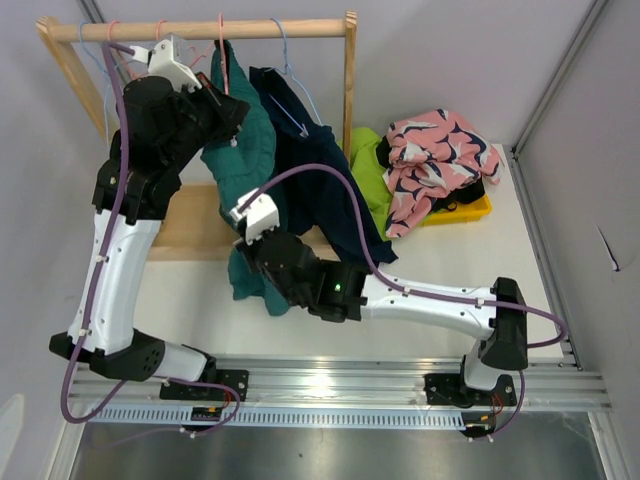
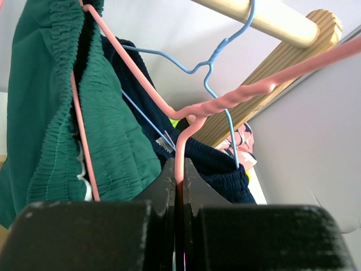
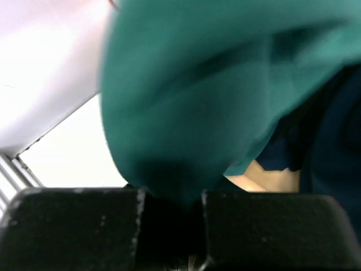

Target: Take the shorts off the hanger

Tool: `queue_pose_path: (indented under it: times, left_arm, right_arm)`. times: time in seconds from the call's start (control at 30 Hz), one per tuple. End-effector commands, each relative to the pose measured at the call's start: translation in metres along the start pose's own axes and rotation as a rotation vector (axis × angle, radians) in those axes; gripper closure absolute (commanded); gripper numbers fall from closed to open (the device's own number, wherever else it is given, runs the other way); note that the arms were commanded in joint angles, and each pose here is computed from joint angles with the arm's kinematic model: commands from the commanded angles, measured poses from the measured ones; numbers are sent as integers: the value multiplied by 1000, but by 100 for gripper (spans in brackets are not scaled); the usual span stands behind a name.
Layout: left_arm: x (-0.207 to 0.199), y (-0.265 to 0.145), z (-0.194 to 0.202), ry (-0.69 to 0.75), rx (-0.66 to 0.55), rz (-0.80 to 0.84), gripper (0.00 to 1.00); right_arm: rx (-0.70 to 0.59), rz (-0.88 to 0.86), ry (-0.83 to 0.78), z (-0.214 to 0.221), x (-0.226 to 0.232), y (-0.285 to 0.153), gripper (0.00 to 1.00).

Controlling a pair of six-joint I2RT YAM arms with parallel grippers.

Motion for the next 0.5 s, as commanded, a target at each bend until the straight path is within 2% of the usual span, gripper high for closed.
queue_pose_path:
  times: [0.0,0.13,0.27,0.47]
  left_arm:
    - [-9,-19,-47,26,-165,20,100]
    - [0,-11,-61,30,-179,-6,100]
    - [8,-8,-73,26,-205,-18,100]
    - [19,-6,-85,28,-229,-43,100]
  right_arm:
    - [25,18,56,27,7,-20,100]
    - [117,10,53,82,21,-69,100]
    - [194,22,63,124,25,-97,100]
    - [246,27,101,155,27,-116,100]
Point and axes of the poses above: each gripper's point midway between its finger pads, its own y axis out along the fingers, its own x axis along the line the jaws close on, z = x × y, the point moved 4 cm from there along -y, back along the fingers, and after that the axes turned 13 degrees about y, right-handed, at the moved point
